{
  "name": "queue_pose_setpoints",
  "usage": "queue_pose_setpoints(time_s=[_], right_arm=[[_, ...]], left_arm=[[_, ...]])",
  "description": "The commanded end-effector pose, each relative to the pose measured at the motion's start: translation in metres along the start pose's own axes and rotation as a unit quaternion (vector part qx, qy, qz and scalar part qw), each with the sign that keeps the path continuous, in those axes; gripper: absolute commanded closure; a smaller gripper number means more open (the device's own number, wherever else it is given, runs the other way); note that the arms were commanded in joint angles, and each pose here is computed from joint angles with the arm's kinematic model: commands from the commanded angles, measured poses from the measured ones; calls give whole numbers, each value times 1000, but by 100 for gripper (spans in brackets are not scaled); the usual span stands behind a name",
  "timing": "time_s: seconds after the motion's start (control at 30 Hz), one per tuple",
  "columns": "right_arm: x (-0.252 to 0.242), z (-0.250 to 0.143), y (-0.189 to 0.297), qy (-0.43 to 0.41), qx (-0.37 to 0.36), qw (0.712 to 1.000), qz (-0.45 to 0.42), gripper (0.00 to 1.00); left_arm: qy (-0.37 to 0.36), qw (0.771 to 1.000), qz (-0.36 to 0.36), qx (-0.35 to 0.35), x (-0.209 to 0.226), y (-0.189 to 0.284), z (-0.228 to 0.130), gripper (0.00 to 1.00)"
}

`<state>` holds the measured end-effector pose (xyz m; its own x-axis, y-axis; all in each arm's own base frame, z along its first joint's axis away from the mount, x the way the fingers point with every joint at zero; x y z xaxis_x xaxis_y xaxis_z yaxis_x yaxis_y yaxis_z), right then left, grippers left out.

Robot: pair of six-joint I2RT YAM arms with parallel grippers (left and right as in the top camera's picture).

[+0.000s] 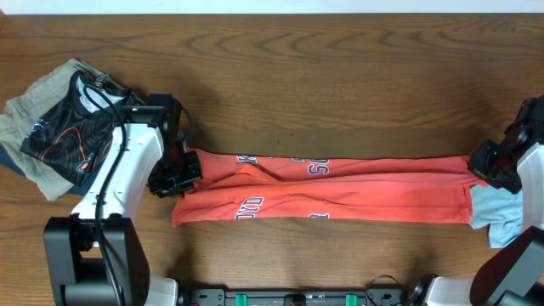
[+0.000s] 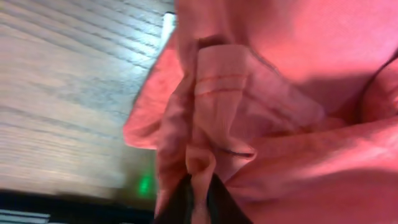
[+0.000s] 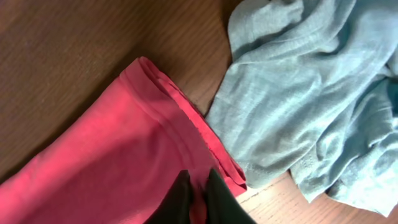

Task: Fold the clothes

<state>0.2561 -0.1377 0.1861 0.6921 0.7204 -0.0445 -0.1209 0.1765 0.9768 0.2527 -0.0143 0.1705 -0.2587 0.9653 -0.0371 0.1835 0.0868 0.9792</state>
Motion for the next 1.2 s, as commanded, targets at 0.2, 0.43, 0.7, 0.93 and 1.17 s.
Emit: queue_pose_setpoints(time_s=[0.2, 0.43, 0.7, 0.93, 1.17], right_arm=[[-6, 0, 4, -3, -8, 1000, -25, 83], [-10, 3, 3, -5, -12, 1000, -25, 70], [-2, 3, -17, 61, 5, 998, 21, 55], [6, 6, -42, 103, 25, 993, 48, 34], [12, 8, -68, 121, 51, 989, 61, 35]], left_arm=[[7, 1000, 27, -10, 6, -4, 3, 66], [6, 1000, 26, -16, 5, -4, 5, 65], [6, 999, 24, -20, 5, -4, 6, 62], [6, 999, 24, -20, 5, -4, 6, 62], [6, 999, 24, -22, 5, -4, 7, 62]])
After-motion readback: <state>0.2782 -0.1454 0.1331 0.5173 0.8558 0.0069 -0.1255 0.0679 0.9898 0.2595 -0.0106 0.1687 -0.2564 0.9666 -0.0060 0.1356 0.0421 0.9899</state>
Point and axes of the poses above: each gripper's point midway between its finger pads, its own y axis back along the fingers, its own x axis along the line the jaws close on, z = x × y, the point moved 10 cm from there along y, back along the fingers, and after that the axes turned 3 degrees about -y, right-handed, at the moved point
